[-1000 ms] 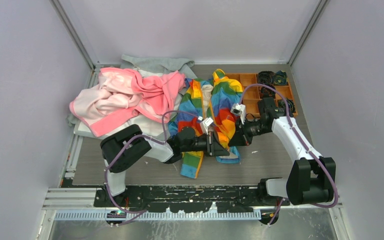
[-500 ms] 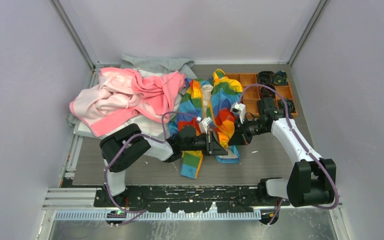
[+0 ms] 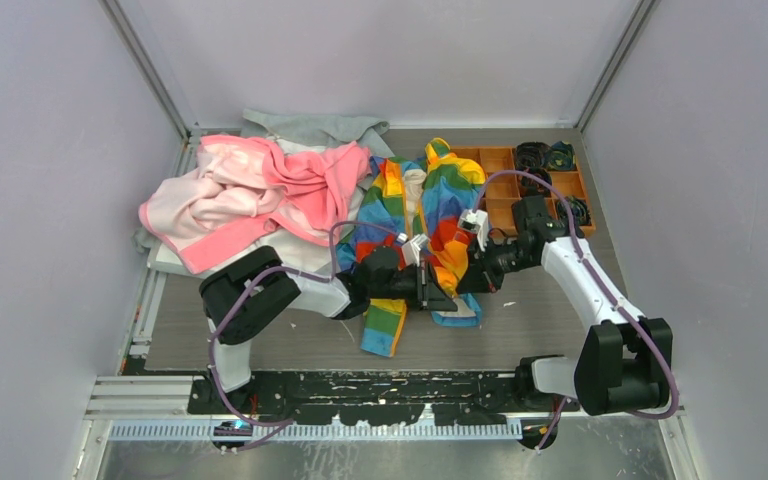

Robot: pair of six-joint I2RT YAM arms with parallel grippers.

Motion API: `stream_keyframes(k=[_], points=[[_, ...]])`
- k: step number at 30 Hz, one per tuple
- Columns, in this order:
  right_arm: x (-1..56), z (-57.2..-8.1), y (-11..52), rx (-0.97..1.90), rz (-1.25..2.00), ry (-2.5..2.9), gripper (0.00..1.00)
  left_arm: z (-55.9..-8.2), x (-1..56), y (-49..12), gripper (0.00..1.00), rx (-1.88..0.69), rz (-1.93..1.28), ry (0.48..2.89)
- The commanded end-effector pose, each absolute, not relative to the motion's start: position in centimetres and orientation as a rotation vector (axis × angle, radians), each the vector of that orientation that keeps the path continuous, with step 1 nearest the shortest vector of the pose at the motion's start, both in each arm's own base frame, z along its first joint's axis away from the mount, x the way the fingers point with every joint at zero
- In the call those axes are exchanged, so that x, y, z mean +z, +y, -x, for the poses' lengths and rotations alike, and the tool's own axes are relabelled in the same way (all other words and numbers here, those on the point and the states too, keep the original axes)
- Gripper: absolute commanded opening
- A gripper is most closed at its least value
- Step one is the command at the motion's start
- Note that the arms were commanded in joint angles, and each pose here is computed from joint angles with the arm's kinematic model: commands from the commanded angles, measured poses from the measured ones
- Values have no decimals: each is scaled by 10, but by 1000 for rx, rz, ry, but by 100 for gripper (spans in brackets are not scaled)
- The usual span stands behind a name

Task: Zip up the jacket
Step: Adjust the zipper on the jacket.

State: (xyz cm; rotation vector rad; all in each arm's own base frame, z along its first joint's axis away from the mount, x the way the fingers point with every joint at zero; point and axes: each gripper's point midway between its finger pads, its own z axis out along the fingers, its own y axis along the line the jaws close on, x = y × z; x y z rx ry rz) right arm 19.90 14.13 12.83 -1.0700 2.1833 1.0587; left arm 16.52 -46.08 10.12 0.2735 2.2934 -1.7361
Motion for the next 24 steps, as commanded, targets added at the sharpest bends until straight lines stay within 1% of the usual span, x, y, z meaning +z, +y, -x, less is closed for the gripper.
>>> stream_keyframes(k=[1, 10, 15, 18, 21, 24], points=[[146, -199, 151, 1052, 1151, 2041, 2, -153, 88, -451, 8, -1662, -328, 2397], [141, -200, 150, 1029, 1164, 2062, 3, -145, 85, -435, 20, -1631, -321, 2406], [139, -200, 149, 1020, 1173, 2069, 3, -141, 92, -420, 25, -1596, -331, 2386], [137, -199, 149, 1011, 1190, 2070, 3, -141, 103, -413, 29, -1581, -355, 2336], [136, -197, 147, 1002, 1218, 2066, 3, -146, 121, -409, 34, -1559, -387, 2261], [132, -189, 146, 1007, 1294, 2041, 3, -156, 138, -406, 38, -1537, -397, 2179]])
